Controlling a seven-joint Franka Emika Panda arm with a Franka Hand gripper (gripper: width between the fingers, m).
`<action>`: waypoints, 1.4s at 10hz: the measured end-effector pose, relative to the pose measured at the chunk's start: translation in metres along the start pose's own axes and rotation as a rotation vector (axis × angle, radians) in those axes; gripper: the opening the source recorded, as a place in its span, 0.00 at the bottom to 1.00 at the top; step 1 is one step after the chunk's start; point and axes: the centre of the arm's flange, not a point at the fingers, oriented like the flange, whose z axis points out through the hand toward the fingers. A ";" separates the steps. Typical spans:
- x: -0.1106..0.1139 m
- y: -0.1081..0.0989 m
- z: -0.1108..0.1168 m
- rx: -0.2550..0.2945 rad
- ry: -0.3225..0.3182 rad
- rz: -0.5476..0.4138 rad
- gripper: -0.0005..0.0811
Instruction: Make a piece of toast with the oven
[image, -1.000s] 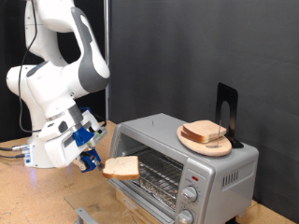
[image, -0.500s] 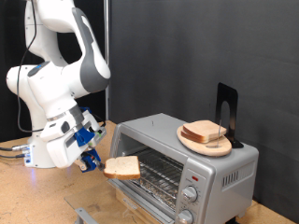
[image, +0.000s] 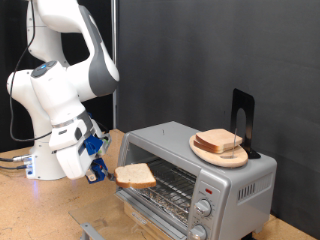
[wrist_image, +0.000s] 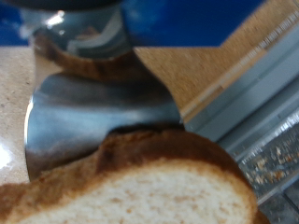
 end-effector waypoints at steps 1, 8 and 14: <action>0.007 0.003 0.000 -0.024 -0.015 -0.047 0.50; 0.039 -0.008 0.011 -0.118 -0.020 -0.200 0.50; 0.059 -0.049 0.018 -0.173 0.011 -0.275 0.50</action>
